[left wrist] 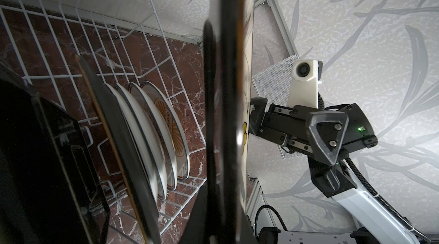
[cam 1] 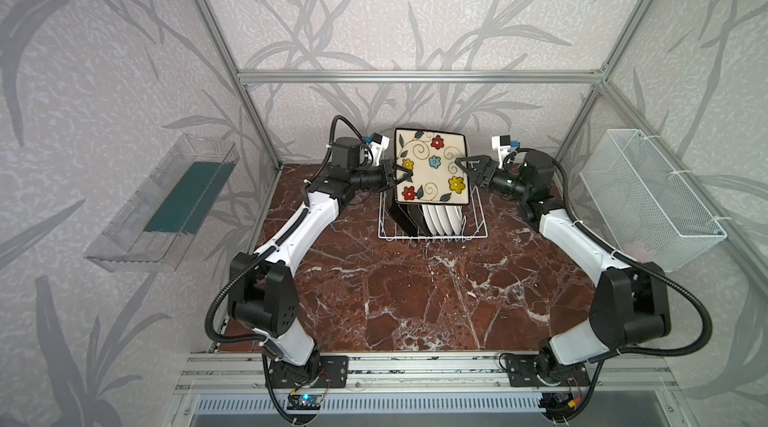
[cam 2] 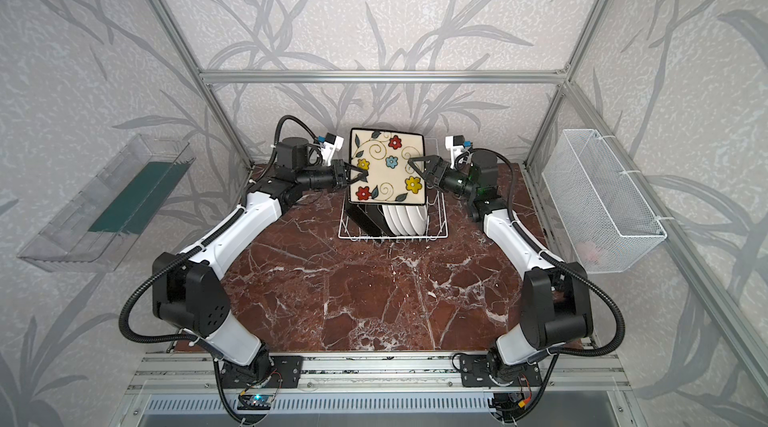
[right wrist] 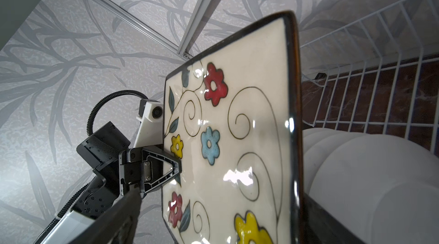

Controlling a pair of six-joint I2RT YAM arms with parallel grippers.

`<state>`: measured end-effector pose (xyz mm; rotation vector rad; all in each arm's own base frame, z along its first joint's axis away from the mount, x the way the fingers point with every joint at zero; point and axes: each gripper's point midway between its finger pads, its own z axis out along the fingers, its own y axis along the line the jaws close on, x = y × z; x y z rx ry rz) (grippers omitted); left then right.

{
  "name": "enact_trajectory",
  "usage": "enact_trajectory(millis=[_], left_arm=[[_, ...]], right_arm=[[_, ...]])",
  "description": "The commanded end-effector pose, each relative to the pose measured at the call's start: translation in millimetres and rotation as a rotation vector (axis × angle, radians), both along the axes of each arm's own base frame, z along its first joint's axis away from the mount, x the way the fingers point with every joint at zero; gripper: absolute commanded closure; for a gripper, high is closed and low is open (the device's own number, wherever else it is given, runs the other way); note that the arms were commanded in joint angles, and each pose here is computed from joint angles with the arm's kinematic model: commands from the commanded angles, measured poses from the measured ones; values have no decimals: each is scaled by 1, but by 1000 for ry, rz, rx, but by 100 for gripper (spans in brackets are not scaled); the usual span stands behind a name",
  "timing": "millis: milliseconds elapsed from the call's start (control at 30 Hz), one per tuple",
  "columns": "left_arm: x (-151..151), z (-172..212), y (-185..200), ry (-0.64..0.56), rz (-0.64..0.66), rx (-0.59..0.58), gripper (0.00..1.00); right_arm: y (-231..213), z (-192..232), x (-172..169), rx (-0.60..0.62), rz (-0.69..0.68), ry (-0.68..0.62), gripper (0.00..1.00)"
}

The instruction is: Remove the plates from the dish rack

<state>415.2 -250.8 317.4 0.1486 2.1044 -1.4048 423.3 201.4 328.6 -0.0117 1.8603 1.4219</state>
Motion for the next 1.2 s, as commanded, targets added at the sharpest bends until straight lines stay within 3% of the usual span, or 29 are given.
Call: enact_trajectory(millis=[0, 200, 500, 667, 933, 1167], left_arm=[[-13, 96, 5, -279, -15, -90, 100], [-15, 109, 16, -293, 12, -46, 100], [-18, 133, 54, -314, 80, 16, 100], [-26, 140, 84, -340, 127, 173, 100], [-27, 138, 141, -317, 248, 306, 100], [-32, 118, 192, -234, 359, 428, 100]], right_arm=[[-9, 28, -12, -60, -25, -85, 1], [-16, 30, -28, -167, -40, -92, 1], [-16, 45, -60, -272, 25, -203, 1], [-17, 58, -78, -322, 23, -307, 1], [3, 68, -105, -440, 68, -420, 1], [15, 59, -116, -453, 118, -426, 1]])
